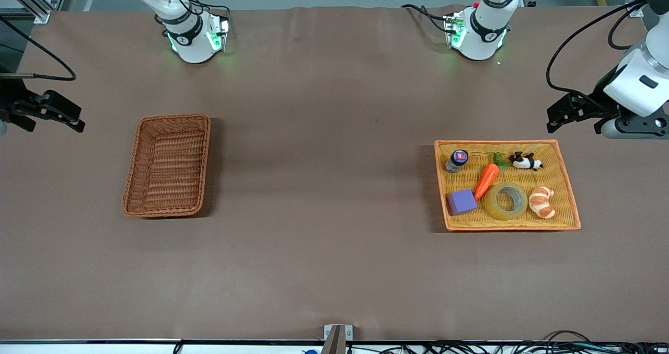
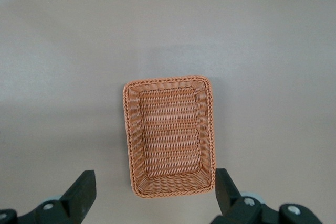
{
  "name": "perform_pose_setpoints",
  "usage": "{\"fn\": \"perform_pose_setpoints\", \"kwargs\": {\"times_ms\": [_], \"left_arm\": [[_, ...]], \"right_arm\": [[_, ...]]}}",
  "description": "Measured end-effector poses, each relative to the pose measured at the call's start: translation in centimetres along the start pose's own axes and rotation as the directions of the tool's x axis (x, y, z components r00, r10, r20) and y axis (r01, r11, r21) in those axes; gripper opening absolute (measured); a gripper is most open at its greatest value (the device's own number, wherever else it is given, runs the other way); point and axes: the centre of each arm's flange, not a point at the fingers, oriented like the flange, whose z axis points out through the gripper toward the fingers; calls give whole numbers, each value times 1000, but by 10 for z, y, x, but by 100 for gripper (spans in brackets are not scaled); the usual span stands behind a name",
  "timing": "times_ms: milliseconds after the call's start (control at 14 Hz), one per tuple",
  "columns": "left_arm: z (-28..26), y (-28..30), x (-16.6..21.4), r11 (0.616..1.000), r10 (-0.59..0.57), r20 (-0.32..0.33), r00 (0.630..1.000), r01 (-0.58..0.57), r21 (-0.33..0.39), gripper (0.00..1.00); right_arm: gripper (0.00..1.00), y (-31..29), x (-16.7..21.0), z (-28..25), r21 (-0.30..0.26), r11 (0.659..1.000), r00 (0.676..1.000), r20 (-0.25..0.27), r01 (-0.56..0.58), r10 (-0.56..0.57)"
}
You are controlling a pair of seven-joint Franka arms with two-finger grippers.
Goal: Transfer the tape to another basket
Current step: 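Reach the left gripper down to the yellow tape roll in the tray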
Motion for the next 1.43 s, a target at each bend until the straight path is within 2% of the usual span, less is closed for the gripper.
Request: {"fn": "perform_pose_setpoints", "kwargs": {"times_ms": [500,714,929,1214,1429], "left_arm": [[2,-2,0,1000,-7,4,1000,7,0,100],[21,-10,6,1000,-21,37,999,21,3,100],[68,-38,26,998,-69,90,993,69,12,100],[174,-73,57,992,-128,170,977,123,39,100],[242,-77,69,991,-132,216,967,123,51,100]], "right_arm": [[100,0,0,0,0,1000,1000,0,1,-1],[100,1,0,0,0,1000,1000,0,-1,1],[100,4,0,1,0,1000,1000,1,-7,7],[100,3,2,9,0,1000,1000,7,-5,5],[100,2,2,10,0,1000,1000,7,-4,4]]}}
